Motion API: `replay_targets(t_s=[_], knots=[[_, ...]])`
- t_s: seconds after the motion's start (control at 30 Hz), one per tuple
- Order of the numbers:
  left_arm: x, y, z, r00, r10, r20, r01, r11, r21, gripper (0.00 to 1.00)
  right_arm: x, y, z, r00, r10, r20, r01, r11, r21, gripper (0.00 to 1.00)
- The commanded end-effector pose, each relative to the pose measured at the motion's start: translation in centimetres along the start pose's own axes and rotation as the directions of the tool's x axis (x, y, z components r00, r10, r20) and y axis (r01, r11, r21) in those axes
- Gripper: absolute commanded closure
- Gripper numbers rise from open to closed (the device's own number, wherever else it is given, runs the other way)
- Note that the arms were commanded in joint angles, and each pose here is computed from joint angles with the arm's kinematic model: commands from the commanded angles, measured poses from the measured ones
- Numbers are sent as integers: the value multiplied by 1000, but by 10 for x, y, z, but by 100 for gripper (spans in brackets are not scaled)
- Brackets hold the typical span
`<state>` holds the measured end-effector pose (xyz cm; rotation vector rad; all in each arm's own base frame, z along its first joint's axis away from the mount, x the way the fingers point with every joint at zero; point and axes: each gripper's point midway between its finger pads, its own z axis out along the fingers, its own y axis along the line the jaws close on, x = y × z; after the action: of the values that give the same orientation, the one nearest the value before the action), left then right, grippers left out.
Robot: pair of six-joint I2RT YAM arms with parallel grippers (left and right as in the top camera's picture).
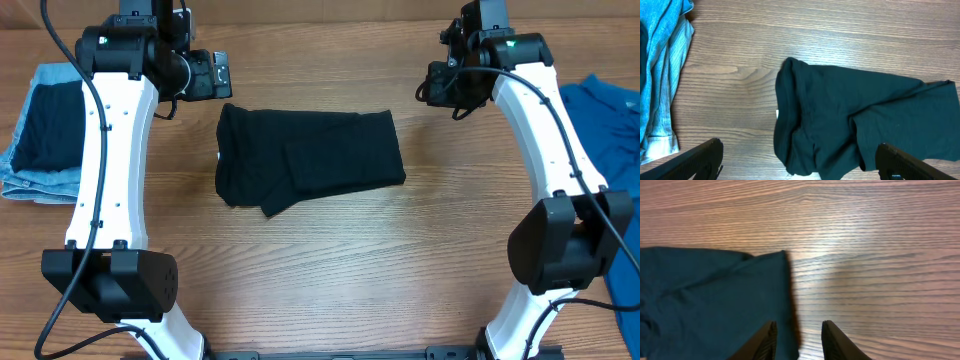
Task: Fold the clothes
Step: 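Lower the right gripper to the folded bundle's right edge and grasp it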
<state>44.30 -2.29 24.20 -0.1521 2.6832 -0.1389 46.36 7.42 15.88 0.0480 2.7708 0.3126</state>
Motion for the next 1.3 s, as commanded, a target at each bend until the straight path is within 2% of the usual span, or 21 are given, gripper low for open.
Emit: replay_targets(t_s=[0.0, 0.07, 0.3, 0.53, 0.63, 0.7, 0.8, 0.93, 1.07, 1.27], knots=[[-5, -2, -6, 1000, -13, 20, 13, 1000, 13, 0, 2, -10, 5, 1000, -5, -15, 6, 1000, 16, 66], [-5, -2, -6, 1000, -13, 20, 13, 1000, 14, 0, 2, -11, 6, 1000, -22, -17, 22, 1000, 16, 66], [-5, -2, -6, 1000, -13, 20, 13, 1000, 13, 0, 19, -13, 5, 992, -95, -86, 97, 995, 18, 48], [-5, -2, -6, 1000, -13, 20, 13, 1000, 13, 0, 33, -7, 11, 987, -88, -134, 85, 996, -30, 48], [-5, -2, -6, 1000, -13, 20, 13, 1000, 13, 0, 46, -7, 24, 977, -136, -164, 126, 990, -67, 47], [-5, -2, -6, 1000, -13, 20, 13, 1000, 13, 0, 59, 1, 37, 965, -192, -178, 166, 975, -148, 47], [-5, -2, -6, 1000, -13, 20, 13, 1000, 14, 0, 73, 11, 52, 950, -263, -167, 218, 944, -246, 42], [-5, -2, -6, 1000, -13, 20, 13, 1000, 14, 0, 85, 8, 73, 949, -272, -157, 226, 939, -260, 36], [-5, -2, -6, 1000, -13, 20, 13, 1000, 13, 0, 93, 15, 97, 956, -280, -90, 236, 913, -332, 36], [-5, -2, -6, 1000, -13, 20, 13, 1000, 14, 0, 93, 29, 104, 959, -284, -17, 251, 873, -417, 33]])
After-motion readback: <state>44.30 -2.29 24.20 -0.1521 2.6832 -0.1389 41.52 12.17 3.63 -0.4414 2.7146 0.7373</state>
